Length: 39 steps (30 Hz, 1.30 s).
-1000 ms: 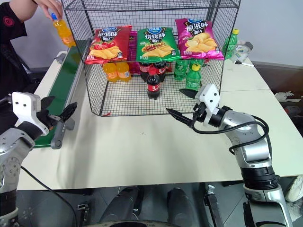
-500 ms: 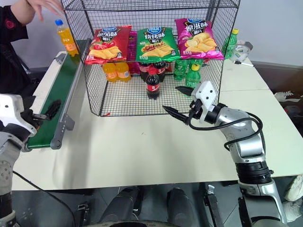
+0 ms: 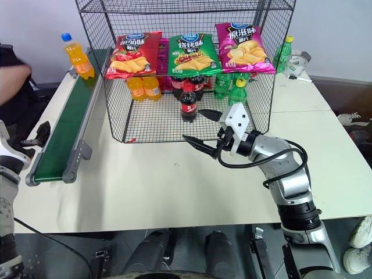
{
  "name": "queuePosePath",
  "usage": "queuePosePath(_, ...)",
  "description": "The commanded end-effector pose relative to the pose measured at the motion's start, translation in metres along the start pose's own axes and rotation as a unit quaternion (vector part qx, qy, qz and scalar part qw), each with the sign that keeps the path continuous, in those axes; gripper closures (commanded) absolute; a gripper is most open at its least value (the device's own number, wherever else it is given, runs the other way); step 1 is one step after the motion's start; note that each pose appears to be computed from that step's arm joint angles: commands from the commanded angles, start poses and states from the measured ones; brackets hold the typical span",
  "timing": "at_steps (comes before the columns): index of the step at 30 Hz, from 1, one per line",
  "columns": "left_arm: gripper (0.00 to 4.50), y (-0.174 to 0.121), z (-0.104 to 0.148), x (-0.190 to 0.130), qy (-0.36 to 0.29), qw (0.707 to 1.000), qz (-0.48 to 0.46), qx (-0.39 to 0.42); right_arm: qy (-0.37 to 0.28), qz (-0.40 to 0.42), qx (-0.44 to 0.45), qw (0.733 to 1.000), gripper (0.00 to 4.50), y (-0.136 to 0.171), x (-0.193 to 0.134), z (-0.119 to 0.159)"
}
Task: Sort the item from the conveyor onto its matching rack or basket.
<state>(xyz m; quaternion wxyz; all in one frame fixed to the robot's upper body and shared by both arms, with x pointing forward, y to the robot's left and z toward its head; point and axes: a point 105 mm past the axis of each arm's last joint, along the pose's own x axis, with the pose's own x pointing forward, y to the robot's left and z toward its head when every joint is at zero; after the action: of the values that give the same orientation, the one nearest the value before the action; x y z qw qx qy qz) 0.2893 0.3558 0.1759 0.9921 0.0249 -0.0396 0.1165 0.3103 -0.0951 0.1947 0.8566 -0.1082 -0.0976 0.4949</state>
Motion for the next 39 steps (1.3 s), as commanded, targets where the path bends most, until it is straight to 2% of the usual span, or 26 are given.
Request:
queuePosePath(1,0.06,0.003,0.013,0.002,-0.026,1.0,0.004,0.014,-0.024,0.007,-0.008,1.0,0.0,0.006,0.005,0.013)
queuePosePath(16,0.06,-0.008,0.006,0.011,-0.039,0.999,-0.016,-0.007,-0.032,0.014,0.004,0.999,0.0,0.013,0.011,0.012)
queuePosePath(20,0.06,-0.009,0.005,0.012,-0.039,0.999,-0.017,-0.009,-0.036,0.03,0.013,0.999,0.0,0.024,0.013,0.012)
queuePosePath(39,0.06,-0.006,0.005,0.016,-0.047,0.999,-0.014,-0.014,-0.04,0.037,0.025,0.998,0.0,0.036,0.017,0.013)
